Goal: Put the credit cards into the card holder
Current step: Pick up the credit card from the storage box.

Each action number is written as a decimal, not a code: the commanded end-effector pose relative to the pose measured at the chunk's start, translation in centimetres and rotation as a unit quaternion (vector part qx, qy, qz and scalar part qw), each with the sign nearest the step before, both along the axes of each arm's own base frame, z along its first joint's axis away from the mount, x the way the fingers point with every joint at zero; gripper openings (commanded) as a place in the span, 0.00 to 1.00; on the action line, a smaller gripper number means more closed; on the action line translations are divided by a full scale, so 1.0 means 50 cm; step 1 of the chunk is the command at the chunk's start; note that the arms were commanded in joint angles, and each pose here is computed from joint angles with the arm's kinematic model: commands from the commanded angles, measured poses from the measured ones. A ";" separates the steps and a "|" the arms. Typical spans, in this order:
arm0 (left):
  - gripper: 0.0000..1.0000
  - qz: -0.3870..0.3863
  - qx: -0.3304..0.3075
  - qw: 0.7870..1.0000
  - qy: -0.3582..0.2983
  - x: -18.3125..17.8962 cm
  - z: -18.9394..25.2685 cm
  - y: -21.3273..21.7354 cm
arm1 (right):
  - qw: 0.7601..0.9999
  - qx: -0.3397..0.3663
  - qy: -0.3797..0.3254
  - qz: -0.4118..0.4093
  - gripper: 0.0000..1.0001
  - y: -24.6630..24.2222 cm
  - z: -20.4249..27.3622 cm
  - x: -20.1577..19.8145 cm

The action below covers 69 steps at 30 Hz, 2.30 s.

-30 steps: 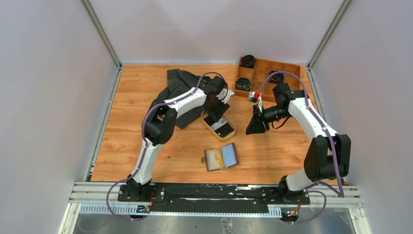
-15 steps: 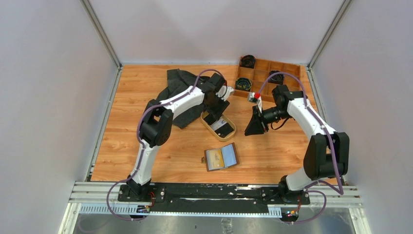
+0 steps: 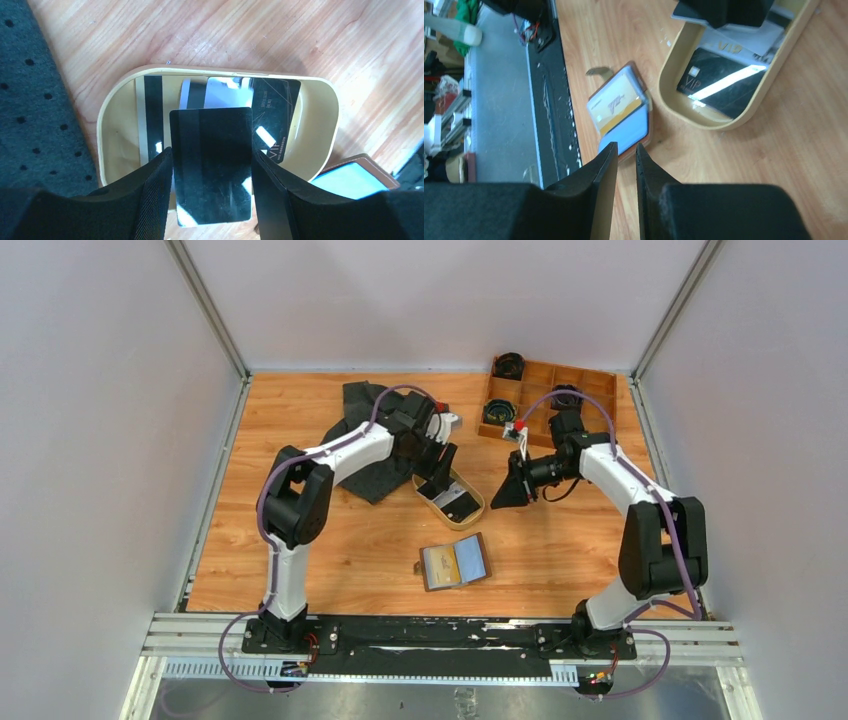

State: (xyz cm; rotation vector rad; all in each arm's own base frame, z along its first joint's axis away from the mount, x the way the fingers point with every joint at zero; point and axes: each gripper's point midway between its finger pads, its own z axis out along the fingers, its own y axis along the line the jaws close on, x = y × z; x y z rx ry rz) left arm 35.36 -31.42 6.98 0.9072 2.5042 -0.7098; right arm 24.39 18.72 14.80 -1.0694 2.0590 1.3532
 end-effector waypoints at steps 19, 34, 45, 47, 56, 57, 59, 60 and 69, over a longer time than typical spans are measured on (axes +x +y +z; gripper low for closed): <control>0.44 0.044 -0.175 0.982 0.060 0.020 0.055 -0.035 | 0.987 0.029 0.143 -0.062 0.27 0.148 -0.028 0.080; 0.36 0.126 -0.231 0.962 0.070 0.024 0.062 -0.024 | 0.956 0.025 0.260 -0.135 0.56 0.161 -0.086 0.084; 0.31 0.174 -0.245 0.952 0.054 0.031 0.088 -0.013 | 0.932 0.007 0.300 -0.204 0.57 0.190 -0.105 0.113; 0.30 0.179 -0.247 0.951 0.054 0.029 0.089 -0.013 | 0.928 0.009 0.307 -0.210 0.55 0.196 -0.102 0.117; 0.26 0.200 -0.248 0.946 0.060 0.012 0.079 -0.018 | 0.919 0.034 0.322 -0.224 0.48 0.215 -0.094 0.135; 0.25 0.204 -0.249 0.945 0.061 0.011 0.078 -0.018 | 0.919 0.034 0.322 -0.224 0.47 0.216 -0.095 0.135; 0.24 0.217 -0.250 0.942 0.062 0.013 0.076 -0.016 | 0.920 0.032 0.322 -0.222 0.46 0.222 -0.097 0.132; 0.23 0.224 -0.251 0.939 0.063 0.014 0.076 -0.016 | 0.920 0.030 0.322 -0.221 0.45 0.225 -0.100 0.131; 0.15 0.283 -0.261 0.921 0.062 0.012 0.074 -0.005 | 0.919 -0.012 0.299 -0.257 0.31 0.218 -0.139 0.145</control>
